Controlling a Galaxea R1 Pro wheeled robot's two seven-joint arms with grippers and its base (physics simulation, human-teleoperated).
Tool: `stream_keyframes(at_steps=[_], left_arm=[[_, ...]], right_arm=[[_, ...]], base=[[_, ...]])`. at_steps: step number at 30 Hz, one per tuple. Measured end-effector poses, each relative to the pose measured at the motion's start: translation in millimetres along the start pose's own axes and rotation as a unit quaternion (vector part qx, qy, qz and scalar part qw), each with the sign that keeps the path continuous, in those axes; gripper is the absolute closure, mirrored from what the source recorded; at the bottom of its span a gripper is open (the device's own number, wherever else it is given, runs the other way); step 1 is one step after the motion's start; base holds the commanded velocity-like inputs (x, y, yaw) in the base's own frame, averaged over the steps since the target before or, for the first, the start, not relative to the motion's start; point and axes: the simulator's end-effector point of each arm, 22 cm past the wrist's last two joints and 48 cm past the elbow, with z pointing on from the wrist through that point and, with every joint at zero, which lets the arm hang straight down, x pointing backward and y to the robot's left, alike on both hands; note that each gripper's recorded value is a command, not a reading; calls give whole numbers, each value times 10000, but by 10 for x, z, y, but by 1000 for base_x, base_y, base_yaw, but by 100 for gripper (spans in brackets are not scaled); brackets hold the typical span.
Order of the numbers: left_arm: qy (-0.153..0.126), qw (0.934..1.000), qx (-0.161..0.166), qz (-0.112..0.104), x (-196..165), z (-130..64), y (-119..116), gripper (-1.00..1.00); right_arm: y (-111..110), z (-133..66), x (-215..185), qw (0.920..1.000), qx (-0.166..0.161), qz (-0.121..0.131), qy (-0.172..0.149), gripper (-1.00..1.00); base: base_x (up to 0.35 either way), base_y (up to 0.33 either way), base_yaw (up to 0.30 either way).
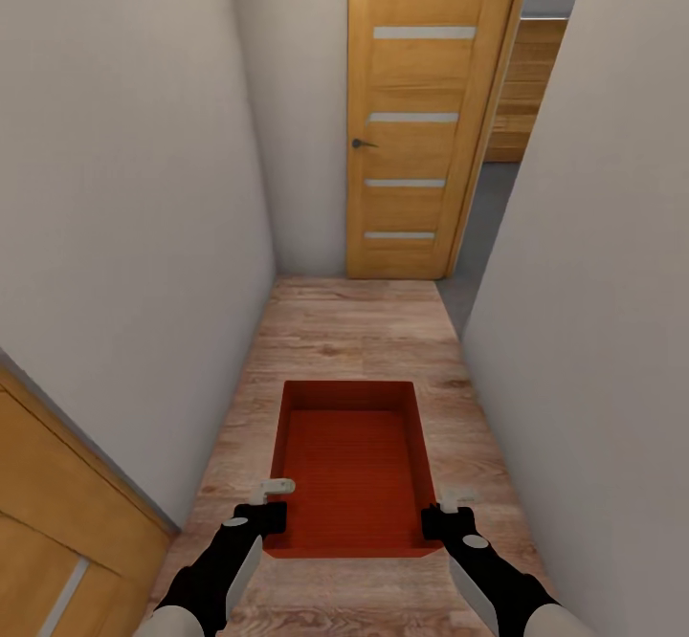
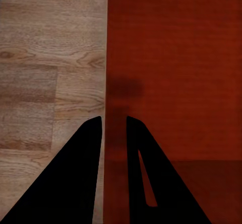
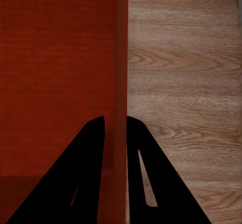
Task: Move the two storage containers from the living room to the garage. In the garage, place one container on the floor and stack the other container on top of it (either order is fine).
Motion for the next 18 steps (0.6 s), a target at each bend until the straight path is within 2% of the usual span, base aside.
stream_keyframes(at_steps=[18], left_arm=[[0,10000,0,-1,0,0,0,100]], right_arm=[[0,0,0,10000,0,0,0,100]], base=[[234,0,0]])
